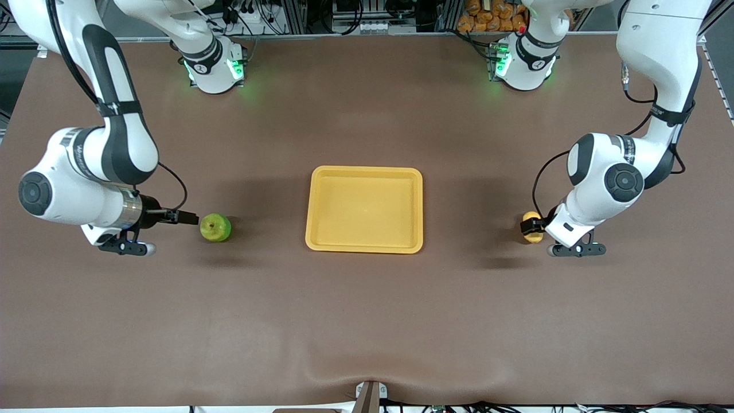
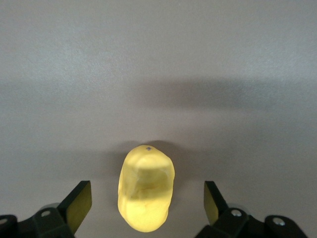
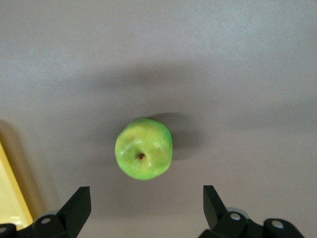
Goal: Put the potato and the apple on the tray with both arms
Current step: 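Lower both grippers and close them on the potato and green apple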
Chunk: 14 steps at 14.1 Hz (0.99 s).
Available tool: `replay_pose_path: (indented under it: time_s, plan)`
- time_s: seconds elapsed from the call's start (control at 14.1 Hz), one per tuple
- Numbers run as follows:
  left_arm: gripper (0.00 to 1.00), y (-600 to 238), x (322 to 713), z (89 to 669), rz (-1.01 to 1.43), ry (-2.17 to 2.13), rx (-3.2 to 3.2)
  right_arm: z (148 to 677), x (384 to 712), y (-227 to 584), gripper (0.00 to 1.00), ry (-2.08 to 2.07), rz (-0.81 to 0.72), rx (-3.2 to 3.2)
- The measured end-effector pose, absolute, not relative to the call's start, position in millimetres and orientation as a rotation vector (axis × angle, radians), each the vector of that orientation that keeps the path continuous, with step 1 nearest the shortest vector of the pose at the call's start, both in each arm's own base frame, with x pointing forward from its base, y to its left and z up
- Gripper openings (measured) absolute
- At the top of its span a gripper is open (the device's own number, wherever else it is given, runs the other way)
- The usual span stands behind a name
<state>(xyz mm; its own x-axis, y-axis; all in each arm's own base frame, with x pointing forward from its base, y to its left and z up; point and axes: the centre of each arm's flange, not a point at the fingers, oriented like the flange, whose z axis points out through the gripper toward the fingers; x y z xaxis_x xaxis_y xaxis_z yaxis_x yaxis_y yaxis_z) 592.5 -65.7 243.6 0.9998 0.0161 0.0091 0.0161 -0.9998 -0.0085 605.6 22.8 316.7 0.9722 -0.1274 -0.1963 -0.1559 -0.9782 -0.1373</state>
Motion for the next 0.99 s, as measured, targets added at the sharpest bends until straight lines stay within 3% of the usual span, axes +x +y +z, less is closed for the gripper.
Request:
replay_pose_path:
  time_s: [0.57,0.99]
  plan:
    - [1.00,-69,589,214,0.047,-0.017,-3.137,255,599,43,1.00,0.215,0.203,-3.017]
    - [1.00,-69,592,207,0.054,-0.021,-3.139,242,595,72,1.00,0.255,0.206,-3.030]
